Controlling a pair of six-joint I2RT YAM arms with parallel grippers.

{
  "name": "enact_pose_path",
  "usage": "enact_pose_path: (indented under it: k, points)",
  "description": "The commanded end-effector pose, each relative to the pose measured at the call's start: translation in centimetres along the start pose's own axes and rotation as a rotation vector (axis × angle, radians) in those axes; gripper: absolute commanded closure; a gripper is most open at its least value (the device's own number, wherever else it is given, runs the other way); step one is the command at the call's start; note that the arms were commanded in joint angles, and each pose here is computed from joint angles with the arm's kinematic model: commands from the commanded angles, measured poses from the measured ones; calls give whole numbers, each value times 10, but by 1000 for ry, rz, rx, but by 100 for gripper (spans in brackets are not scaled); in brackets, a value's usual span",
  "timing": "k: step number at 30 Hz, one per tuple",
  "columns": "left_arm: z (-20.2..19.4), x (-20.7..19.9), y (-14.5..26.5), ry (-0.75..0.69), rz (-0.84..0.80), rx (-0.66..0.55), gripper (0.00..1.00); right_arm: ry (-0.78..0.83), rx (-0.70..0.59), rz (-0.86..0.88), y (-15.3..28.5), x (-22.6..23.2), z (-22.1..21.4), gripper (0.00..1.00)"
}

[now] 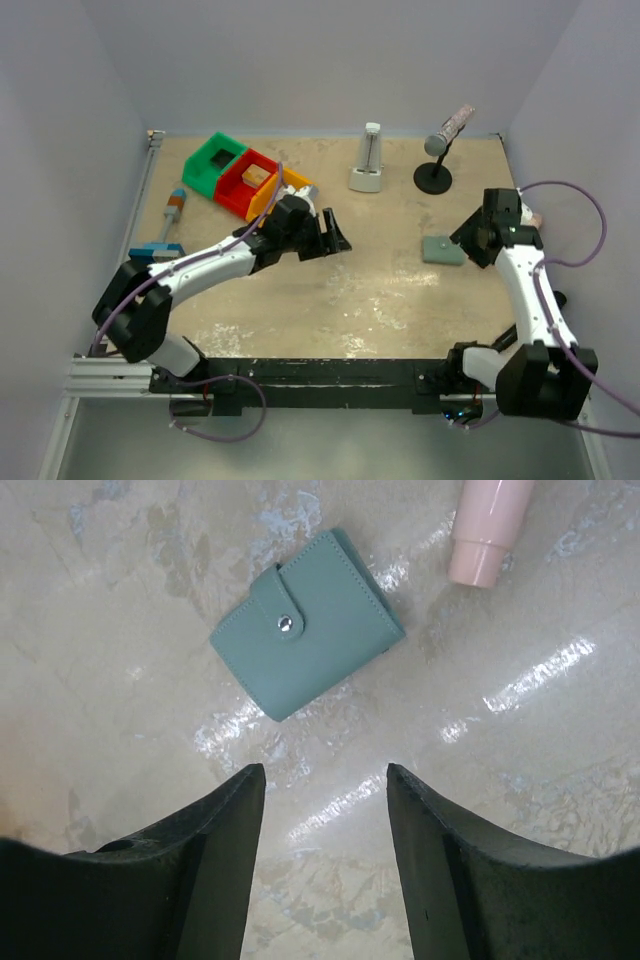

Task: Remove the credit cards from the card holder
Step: Move the card holder to the center of the board.

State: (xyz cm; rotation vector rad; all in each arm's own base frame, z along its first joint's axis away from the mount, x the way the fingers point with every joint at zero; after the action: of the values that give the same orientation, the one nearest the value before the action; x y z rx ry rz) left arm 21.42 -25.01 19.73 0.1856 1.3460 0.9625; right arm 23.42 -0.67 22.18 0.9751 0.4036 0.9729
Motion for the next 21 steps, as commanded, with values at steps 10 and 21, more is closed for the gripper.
enact_pose_path:
  k: [10,21]
  points:
    - [13,-110,-120,26,-413,-11,34,-30,-148,191,25,-20,-50,45]
    - [-8,-114,-196,-44,-464,135,43,32,-189,307,43,-38,-91,45]
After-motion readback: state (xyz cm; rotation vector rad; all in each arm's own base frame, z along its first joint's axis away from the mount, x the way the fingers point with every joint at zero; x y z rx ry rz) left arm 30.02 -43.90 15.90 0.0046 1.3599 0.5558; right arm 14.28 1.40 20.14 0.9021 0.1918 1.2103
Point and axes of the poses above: each gripper's point midway between its finger pads, its own y axis back along the fingers, its own x axis along the line the jaws close on, z = x × y, the point moved 10 cm from there along y, back along the fingers, and after that the axes turned 14 degrees about y, right-handed, at the moved point
